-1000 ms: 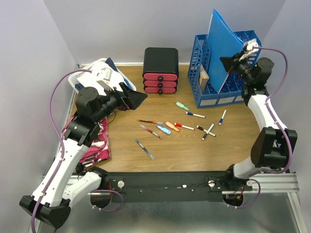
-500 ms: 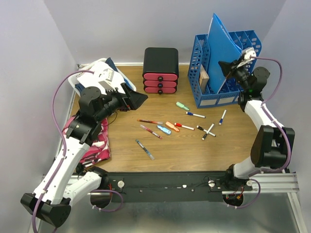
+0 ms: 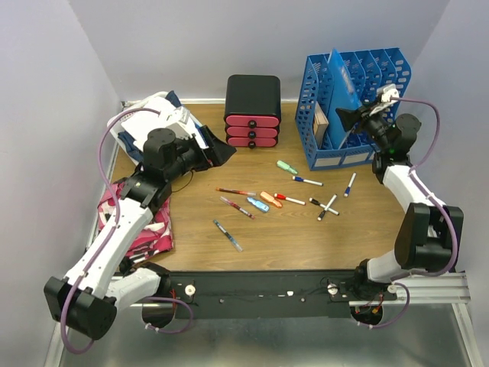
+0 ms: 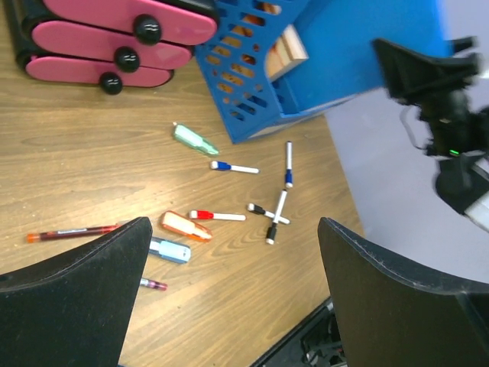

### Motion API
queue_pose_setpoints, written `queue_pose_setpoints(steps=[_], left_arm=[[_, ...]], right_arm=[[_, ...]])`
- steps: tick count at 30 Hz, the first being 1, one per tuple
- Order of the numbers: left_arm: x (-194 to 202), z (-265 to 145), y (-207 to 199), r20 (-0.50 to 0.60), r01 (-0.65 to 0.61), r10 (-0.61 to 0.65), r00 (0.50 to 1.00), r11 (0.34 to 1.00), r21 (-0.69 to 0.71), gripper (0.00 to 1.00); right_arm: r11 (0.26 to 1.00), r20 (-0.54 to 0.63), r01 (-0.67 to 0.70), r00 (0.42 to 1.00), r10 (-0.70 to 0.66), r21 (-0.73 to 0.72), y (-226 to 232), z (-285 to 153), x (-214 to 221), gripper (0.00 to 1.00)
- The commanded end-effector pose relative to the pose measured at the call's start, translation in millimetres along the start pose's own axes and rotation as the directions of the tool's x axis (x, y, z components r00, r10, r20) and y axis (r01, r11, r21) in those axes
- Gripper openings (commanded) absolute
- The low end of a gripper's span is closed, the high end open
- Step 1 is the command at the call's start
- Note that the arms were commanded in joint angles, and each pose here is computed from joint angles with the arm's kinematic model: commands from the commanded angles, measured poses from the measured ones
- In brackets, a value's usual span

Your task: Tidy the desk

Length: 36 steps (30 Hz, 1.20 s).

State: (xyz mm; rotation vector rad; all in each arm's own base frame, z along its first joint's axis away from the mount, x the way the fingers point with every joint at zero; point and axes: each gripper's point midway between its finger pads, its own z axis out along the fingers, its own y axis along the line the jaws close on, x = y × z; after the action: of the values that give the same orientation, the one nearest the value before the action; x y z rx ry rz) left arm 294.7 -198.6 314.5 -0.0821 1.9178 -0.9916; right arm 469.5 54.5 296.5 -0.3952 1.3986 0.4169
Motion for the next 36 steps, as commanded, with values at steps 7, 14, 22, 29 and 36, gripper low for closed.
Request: queue_pose_setpoints(steps=[7,14,22,29,36], left_arm=[[-10.0,51.0,33.2,0.022,0.016,-0.014,1.000,0.993,-0.113,0.98],[-12.1,80.1,43.7,0.003,0.000,0.001,1.000,0.988,-0.153,0.98],[-15.4,135.1,63.2,-0.005,-0.019,0.019,1.000,0.973,-0.229,0.86],[-1.6,197.1,77.4,-0.083,-0.043,0.026,0.996,0.976,-0.212,0.67],[4.6,237.4,97.5,-0.109,-0.062,0.037,0.993,0.969,-0.239,0.62]], right_arm=[[0.999,0.017,0.008,1.000,-0.009,0.048,11.8,-18.2,-55.3,0.72],[1.000,-0.020,-0.015,1.000,0.016,0.007,28.0,-26.2,-89.2,0.75],[0.993,-0.238,-0.008,0.971,-0.021,-0.118,62.2,-57.4,-86.6,0.87],[0.955,-0.314,-0.062,0.949,-0.034,-0.290,107.9,-93.0,-62.7,0.87],[0.922,-0.378,-0.151,0.926,0.006,-0.356,132.6,-117.2,-28.9,0.87]])
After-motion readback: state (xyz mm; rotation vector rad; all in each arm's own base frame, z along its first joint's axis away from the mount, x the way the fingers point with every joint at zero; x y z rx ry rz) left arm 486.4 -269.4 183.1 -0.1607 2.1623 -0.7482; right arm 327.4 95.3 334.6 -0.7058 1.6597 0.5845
